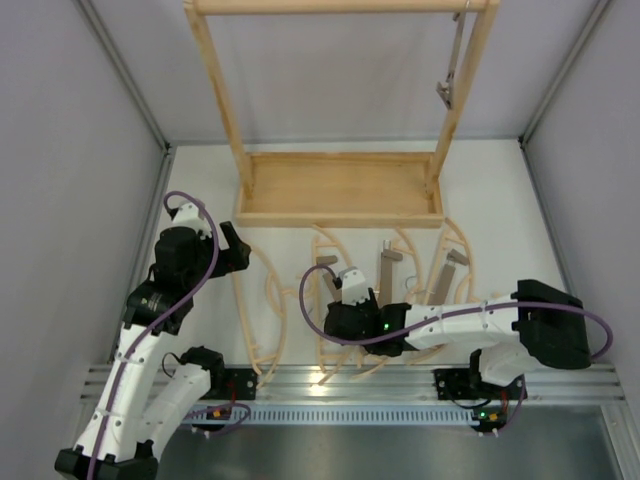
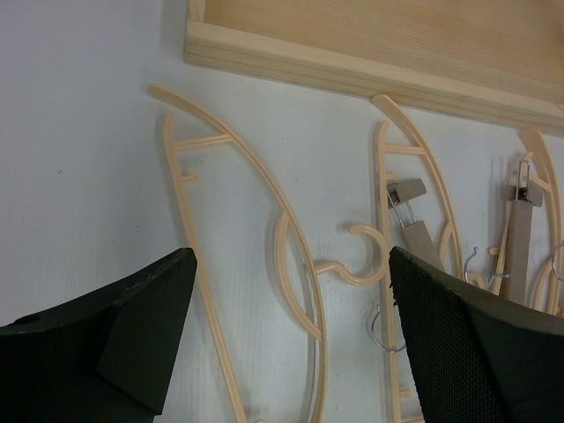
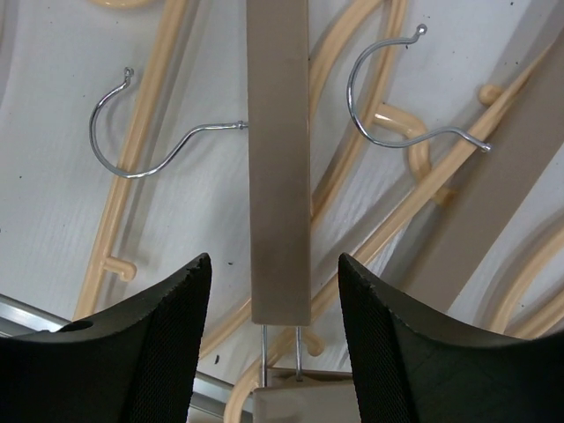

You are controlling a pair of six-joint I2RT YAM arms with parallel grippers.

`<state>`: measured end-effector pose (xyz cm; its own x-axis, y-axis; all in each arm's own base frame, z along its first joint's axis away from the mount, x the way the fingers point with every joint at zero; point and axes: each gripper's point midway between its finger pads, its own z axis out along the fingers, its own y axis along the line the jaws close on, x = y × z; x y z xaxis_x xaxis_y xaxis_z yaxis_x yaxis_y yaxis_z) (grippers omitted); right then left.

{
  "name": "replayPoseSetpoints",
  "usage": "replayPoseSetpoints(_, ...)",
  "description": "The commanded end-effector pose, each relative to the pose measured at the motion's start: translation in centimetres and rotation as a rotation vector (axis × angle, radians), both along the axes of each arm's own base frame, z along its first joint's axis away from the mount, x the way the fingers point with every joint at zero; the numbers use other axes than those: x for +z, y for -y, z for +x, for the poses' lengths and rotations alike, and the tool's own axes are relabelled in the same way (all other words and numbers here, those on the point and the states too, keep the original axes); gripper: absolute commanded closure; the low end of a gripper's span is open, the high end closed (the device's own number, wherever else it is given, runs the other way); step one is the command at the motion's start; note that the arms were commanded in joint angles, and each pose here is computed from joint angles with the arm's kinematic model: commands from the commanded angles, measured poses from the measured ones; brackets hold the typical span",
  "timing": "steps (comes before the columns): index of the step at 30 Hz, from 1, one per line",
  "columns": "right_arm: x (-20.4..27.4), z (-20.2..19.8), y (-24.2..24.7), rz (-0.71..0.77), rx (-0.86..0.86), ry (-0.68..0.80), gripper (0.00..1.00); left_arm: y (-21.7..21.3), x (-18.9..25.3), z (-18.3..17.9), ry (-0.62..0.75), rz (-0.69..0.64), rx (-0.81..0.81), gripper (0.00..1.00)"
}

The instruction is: Organize the hangers

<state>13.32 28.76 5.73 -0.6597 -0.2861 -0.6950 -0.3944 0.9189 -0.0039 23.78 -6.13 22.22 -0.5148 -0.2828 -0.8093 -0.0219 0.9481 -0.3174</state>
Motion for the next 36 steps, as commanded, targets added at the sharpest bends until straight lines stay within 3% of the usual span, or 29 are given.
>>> replayPoseSetpoints(1, 0.4, 0.2, -2.1, 0.063, 0.027, 0.017, 0.43, 0.1, 0.6, 0.5, 0.043, -0.008, 0.001, 0.05)
replayPoseSetpoints(21, -2.1, -0.4, -1.5, 0.029, 0.021, -0.036, 0.49, 0.2, 0.5, 0.6, 0.039, -0.006, 0.001, 0.05)
replayPoseSetpoints(25, -2.1, -0.4, -1.5, 0.029, 0.023, -0.038, 0.62, 0.2, 0.4, 0.6, 0.036, -0.006, 0.0, 0.05)
replayPoseSetpoints(29, -1.6, -0.4, -1.4, 0.037, 0.021, -0.038, 0.81, 0.2, 0.5, 0.6, 0.037, -0.005, 0.001, 0.05)
replayPoseSetpoints(36, 1.5, -0.7, -1.7, 0.082, 0.052, -0.033, 0.94, 0.2, 0.5, 0.6, 0.039, -0.004, 0.0, 0.05)
